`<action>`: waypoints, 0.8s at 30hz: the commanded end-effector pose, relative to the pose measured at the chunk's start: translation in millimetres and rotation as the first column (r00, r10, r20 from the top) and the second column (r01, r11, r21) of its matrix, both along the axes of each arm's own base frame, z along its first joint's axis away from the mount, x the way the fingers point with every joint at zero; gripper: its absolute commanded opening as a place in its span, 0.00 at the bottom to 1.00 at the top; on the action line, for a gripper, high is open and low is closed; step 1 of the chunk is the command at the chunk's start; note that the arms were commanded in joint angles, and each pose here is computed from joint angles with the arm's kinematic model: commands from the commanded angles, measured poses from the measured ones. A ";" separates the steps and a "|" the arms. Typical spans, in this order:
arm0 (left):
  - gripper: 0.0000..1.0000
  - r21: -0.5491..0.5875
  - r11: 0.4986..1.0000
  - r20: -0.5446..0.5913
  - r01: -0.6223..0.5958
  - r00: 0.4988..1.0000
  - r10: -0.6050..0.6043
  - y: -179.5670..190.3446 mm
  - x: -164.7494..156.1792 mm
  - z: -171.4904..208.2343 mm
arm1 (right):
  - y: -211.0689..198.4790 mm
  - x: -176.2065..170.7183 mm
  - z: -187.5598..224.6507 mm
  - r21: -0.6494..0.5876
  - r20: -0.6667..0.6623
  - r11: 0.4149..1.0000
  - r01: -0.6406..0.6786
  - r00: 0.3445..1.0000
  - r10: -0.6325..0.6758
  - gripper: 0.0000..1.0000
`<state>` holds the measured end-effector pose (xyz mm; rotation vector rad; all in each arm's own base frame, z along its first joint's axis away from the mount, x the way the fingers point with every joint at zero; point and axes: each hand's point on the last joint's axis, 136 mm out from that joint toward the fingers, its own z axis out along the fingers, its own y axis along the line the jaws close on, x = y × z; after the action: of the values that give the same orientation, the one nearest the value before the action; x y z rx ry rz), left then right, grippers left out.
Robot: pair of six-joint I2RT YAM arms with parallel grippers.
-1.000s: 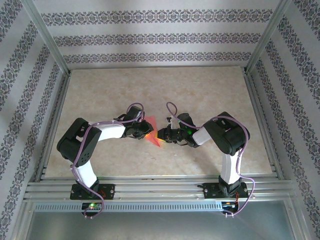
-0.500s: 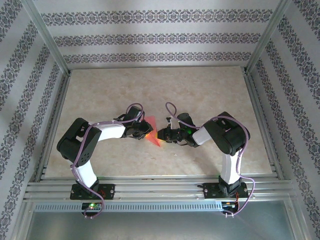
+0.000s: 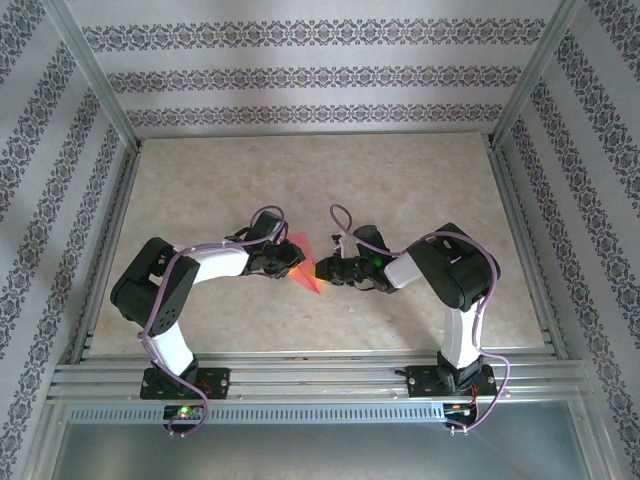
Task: Fold a paper plane with a square sheet of paper (pick it up from the middle)
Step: Fourth fold the wing at the center of the table.
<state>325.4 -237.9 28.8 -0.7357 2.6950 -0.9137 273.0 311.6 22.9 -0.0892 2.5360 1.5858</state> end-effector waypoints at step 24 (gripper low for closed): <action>0.13 -0.110 0.991 0.149 0.077 0.987 -0.060 -10.1 12.6 14.5 | -24.3 -13.4 -60.6 -0.187 -0.164 0.981 0.051 0.983 -0.082 0.08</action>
<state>330.1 -248.0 42.3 -0.6124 2.6067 -1.0813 273.4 311.3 21.5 -0.0756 2.5609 1.6156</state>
